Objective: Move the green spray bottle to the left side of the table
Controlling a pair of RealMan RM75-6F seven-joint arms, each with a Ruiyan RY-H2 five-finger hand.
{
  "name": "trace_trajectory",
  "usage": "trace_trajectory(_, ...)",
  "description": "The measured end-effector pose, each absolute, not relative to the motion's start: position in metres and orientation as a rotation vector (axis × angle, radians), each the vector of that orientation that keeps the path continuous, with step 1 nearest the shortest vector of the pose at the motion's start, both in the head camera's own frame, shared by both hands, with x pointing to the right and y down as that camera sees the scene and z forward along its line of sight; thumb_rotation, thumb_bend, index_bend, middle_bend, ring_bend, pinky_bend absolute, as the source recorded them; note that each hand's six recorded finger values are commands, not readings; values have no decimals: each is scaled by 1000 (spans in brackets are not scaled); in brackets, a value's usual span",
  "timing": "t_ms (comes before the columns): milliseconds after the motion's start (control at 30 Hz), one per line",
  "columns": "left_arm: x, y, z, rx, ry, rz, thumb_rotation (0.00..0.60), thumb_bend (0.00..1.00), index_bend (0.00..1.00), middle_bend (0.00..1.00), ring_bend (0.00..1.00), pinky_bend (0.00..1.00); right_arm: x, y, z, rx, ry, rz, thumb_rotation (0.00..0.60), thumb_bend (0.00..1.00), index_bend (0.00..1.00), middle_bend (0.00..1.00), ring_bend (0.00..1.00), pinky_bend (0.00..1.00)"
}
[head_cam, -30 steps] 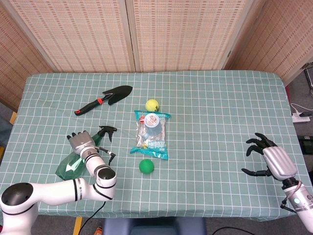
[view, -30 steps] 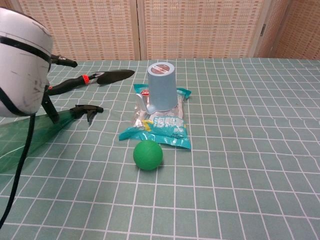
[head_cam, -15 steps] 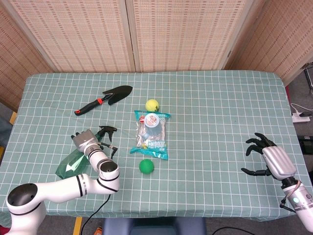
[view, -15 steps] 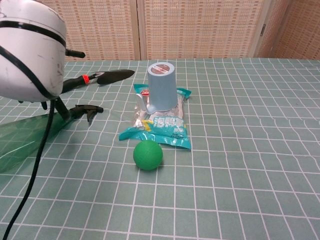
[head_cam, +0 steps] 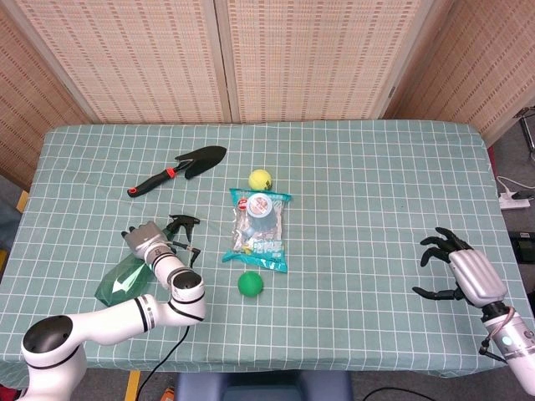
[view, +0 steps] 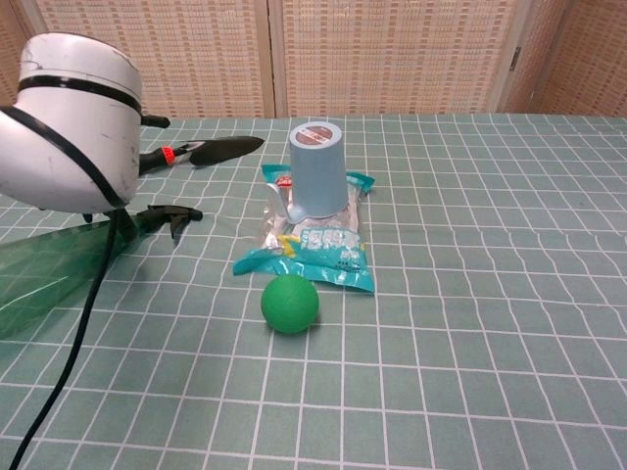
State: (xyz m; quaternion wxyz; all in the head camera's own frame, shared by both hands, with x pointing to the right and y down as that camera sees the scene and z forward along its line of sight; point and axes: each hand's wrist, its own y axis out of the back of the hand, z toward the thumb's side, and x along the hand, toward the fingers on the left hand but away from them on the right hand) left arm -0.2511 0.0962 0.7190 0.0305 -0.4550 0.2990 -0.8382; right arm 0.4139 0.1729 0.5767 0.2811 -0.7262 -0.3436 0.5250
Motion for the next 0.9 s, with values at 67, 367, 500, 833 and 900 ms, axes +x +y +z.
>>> trace_trajectory(67, -253, 96, 721, -1396, 921, -2587, 600, 236, 216, 159, 52, 43, 414, 173, 577, -1946, -921, 1408, 600, 55, 508, 249, 81, 238)
trace_trajectory(367, -261, 103, 729, -1374, 910, -2616, 600, 237, 299, 187, 59, 46, 413, 172, 577, -1948, -927, 1411, 600, 55, 508, 249, 81, 238)
trace_trajectory(500, -262, 104, 730, -1369, 910, -2619, 600, 242, 329, 208, 73, 51, 413, 173, 577, -1950, -925, 1410, 600, 56, 508, 249, 81, 238)
trace_trajectory(833, -273, 105, 729, -1304, 916, -2601, 600, 305, 558, 430, 279, 117, 414, 173, 577, -1952, -928, 1409, 600, 55, 508, 249, 81, 238)
trace_trajectory(900, -277, 108, 729, -1291, 913, -2610, 600, 313, 578, 452, 300, 122, 414, 173, 577, -1951, -929, 1408, 600, 55, 509, 249, 81, 238)
